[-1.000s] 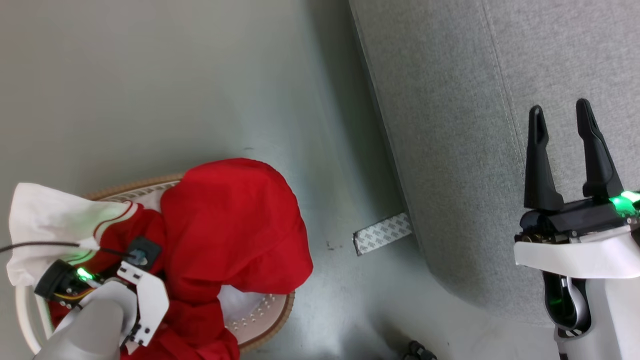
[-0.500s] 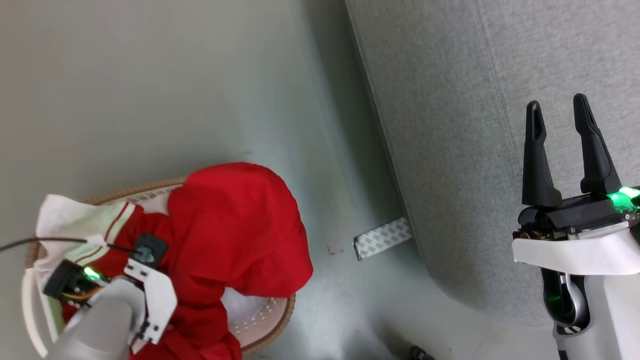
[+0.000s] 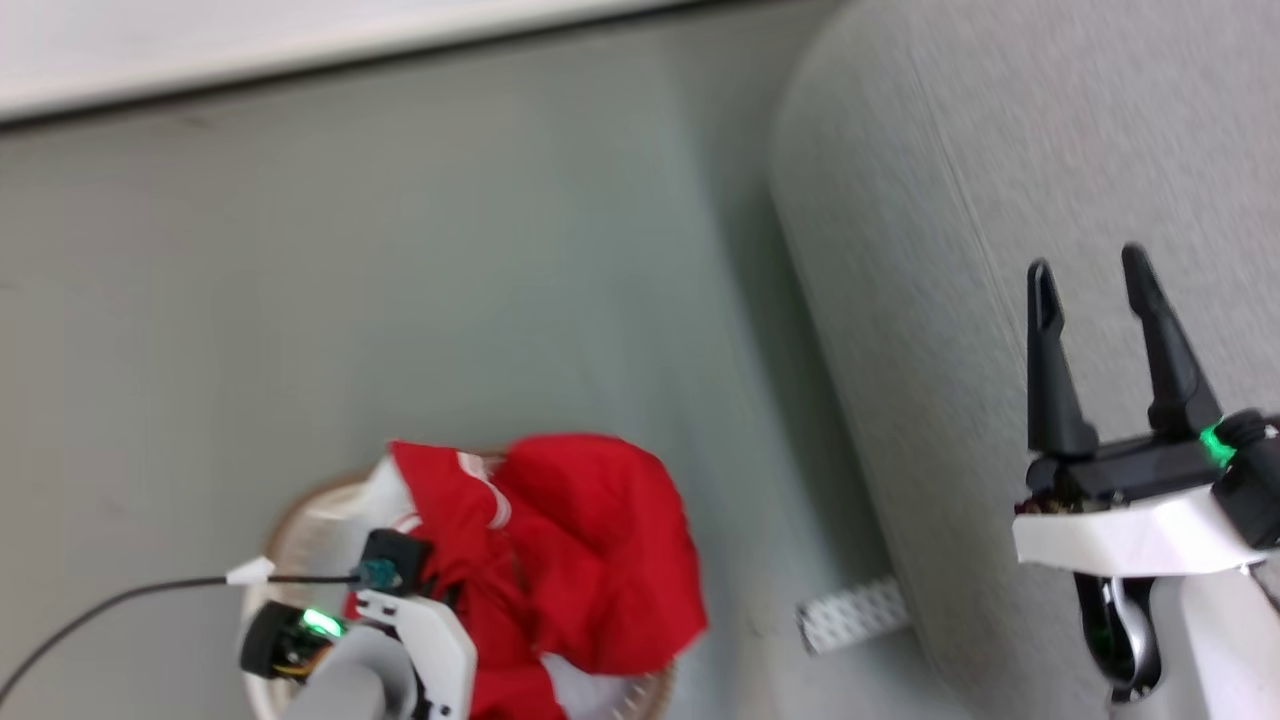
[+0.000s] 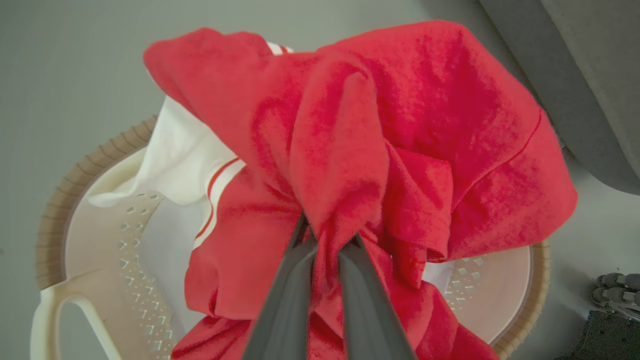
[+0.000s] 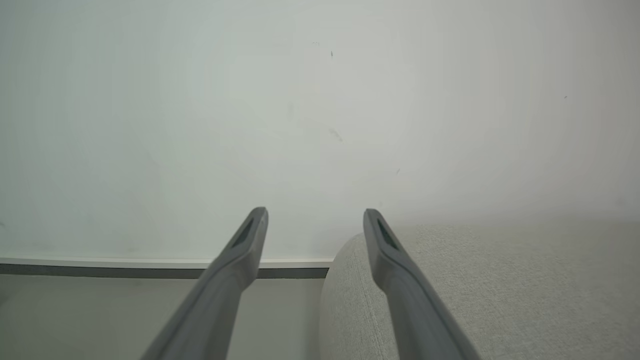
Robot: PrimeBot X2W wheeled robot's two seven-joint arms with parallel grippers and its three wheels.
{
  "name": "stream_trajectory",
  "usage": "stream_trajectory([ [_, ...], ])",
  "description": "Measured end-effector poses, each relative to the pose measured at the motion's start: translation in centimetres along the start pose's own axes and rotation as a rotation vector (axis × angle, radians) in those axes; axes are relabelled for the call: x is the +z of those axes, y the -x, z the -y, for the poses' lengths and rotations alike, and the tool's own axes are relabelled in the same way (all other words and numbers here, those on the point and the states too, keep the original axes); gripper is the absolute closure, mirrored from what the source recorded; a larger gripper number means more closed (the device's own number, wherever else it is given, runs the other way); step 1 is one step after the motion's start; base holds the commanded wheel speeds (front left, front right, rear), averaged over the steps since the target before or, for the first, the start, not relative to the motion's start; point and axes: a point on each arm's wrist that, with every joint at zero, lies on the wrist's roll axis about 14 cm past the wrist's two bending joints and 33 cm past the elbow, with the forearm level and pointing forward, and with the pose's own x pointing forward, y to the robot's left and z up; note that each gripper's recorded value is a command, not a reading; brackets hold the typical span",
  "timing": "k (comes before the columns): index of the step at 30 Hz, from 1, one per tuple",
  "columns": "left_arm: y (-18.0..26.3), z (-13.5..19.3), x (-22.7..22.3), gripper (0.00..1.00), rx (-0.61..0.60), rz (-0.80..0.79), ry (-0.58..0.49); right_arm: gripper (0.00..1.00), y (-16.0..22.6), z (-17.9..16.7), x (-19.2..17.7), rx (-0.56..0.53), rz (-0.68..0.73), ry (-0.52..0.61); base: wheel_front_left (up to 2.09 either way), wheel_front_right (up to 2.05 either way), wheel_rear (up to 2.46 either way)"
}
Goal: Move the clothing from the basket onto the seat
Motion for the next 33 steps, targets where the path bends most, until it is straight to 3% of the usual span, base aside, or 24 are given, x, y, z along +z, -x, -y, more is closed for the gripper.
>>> stream_trajectory([
  [7,5.0,-0.3,3.4,1.00,0.091,0.162,0.092,0.00,1.1,-2.9,1.8,0.071,0.039,-0.038,0.00,0.00,0.00],
  [16,12.6,-0.8,10.3,1.00,0.170,0.497,0.165,0.00,2.6,-7.5,4.5,0.198,0.100,-0.076,0.00,0.00,0.00],
  [23,19.2,-0.3,15.2,1.00,0.190,0.765,0.181,0.00,4.3,-9.2,5.8,0.250,0.126,-0.091,0.00,0.00,0.00],
  [33,27.5,1.0,21.9,1.00,0.184,1.067,0.080,0.00,6.0,-12.1,6.9,0.338,0.150,-0.105,0.00,0.00,0.00],
])
